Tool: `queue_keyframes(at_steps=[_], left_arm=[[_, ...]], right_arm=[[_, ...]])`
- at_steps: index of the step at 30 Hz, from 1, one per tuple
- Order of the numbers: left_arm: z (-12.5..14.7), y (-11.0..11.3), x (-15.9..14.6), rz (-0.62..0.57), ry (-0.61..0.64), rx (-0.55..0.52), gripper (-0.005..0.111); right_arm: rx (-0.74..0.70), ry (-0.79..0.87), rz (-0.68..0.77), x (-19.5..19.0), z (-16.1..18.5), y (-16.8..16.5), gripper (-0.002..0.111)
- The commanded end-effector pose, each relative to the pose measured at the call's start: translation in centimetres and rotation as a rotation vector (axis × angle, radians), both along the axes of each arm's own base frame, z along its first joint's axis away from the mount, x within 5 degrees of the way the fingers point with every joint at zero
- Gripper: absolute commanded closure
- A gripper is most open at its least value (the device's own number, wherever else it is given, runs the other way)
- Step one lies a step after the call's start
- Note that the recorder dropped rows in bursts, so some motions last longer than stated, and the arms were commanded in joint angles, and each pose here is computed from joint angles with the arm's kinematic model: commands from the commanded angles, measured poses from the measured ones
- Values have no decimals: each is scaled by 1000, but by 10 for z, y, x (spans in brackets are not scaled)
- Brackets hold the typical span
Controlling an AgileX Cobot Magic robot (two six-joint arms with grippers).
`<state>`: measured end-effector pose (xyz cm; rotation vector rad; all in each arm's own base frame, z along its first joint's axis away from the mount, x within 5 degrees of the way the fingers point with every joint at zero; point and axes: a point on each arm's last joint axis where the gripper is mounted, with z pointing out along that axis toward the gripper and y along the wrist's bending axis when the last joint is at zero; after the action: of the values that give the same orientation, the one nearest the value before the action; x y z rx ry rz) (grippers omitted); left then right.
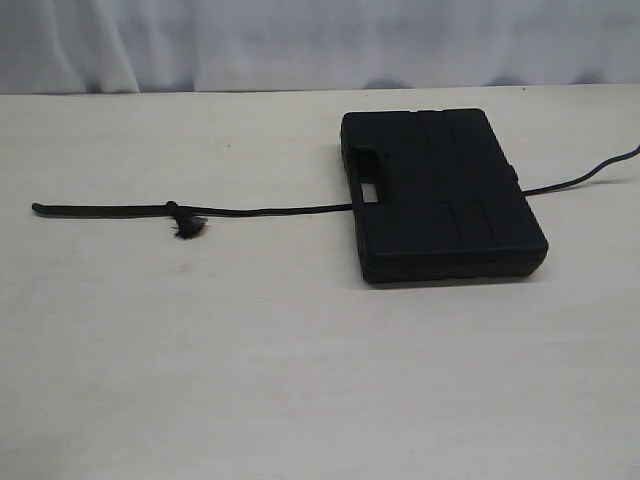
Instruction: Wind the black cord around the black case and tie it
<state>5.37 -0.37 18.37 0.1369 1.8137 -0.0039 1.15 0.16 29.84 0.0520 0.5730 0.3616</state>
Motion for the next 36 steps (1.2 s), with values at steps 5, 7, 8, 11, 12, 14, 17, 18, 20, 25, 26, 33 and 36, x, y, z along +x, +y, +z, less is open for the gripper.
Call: queue_keyframes(at_steps=[5,7,8,11,12,14,17,18,20,25,26,33,36], left_arm=[[0,0,0,2,-11,-9,107],[0,0,0,2,-11,-9,107],[0,0,0,2,-11,-9,107],[0,0,0,2,-11,-9,107],[0,0,0,2,-11,-9,107],[0,0,0,2,-11,-9,107],[0,0,0,2,-11,-9,107],[0,0,0,2,-11,-9,107],[0,0,0,2,-11,-9,107],[0,0,0,2,-11,-9,107],[0,0,0,2,-11,-9,107],[0,0,0,2,-11,-9,107],[0,0,0,2,-11,-9,107]], right_arm=[[-26,222,-9,-9,58,-1,104],[-35,344,-11,-2,70,0,104],[-45,426,-15,4,76,0,104],[-72,711,-20,35,100,2,96],[-83,765,-25,44,103,3,91],[-135,906,-48,66,110,5,80],[-236,1151,-74,103,110,8,63],[-286,1306,-75,126,108,9,58],[-324,1440,-70,151,104,11,58],[-418,1656,88,219,62,29,58],[-454,1690,124,232,51,33,58],[-508,1898,286,314,-1,64,58],[-588,1897,343,331,-15,106,58]])
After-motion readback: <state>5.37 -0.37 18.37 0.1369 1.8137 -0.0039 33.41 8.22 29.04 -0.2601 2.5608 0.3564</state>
